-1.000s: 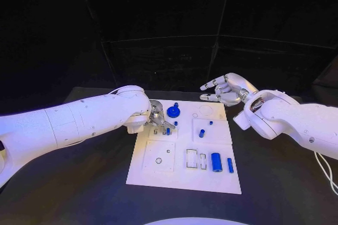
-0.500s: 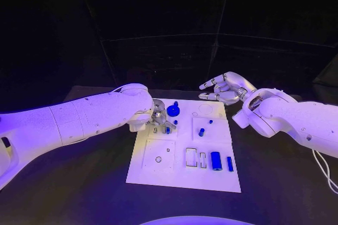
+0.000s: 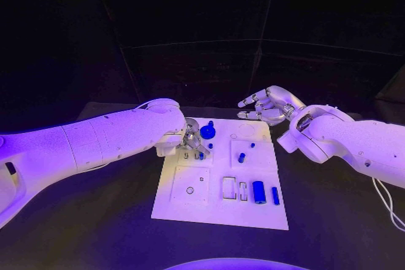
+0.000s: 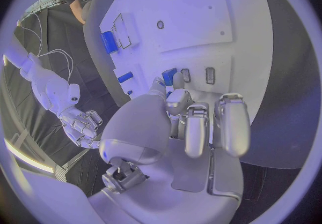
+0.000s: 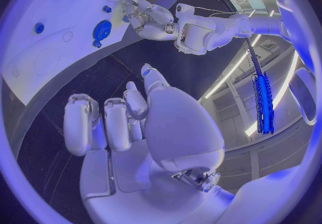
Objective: Assemble the parts on the task board
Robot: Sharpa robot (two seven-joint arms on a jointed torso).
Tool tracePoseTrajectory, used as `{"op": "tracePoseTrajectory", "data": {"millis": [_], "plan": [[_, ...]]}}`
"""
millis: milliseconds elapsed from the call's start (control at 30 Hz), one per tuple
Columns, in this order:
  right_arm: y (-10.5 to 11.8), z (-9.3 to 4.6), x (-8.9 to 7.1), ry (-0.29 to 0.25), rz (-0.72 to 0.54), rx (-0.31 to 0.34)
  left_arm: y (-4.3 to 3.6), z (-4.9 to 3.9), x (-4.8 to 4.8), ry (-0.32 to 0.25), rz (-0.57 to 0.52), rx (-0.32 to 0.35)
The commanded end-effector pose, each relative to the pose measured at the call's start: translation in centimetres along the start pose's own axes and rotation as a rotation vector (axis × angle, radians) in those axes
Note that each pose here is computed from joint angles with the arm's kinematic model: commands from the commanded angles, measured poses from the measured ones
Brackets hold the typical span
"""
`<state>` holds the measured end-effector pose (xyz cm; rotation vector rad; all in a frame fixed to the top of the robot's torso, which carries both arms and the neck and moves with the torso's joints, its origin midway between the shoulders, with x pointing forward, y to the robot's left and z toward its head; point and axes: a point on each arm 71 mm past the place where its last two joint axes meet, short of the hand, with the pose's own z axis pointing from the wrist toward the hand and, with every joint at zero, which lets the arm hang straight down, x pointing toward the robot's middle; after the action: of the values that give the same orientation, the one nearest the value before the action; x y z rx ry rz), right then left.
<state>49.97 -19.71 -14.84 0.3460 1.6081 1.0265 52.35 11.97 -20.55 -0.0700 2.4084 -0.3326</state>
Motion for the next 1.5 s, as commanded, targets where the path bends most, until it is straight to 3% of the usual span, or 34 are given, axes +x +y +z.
{"op": "tracePoseTrajectory", "data": {"millis": [33,533,833,1167,1500], "plan": [[0.1,0.1,0.1,0.013,0.001,0.001,-0.11,-0.05,-0.03,0.008,0.015,-0.008],[0.1,0.2,0.2,0.022,0.000,0.003,-0.22,-0.15,-0.08,-0.006,0.005,0.017],[0.1,0.3,0.2,0.023,-0.001,0.003,0.47,-0.45,-0.33,-0.036,-0.051,0.043],[0.0,0.3,0.1,0.019,-0.001,0.003,1.45,-1.28,-0.72,-0.133,-0.173,0.118],[-0.1,0.2,-0.1,0.015,-0.003,0.005,2.31,-1.56,0.21,-0.250,-0.250,0.182]]}}
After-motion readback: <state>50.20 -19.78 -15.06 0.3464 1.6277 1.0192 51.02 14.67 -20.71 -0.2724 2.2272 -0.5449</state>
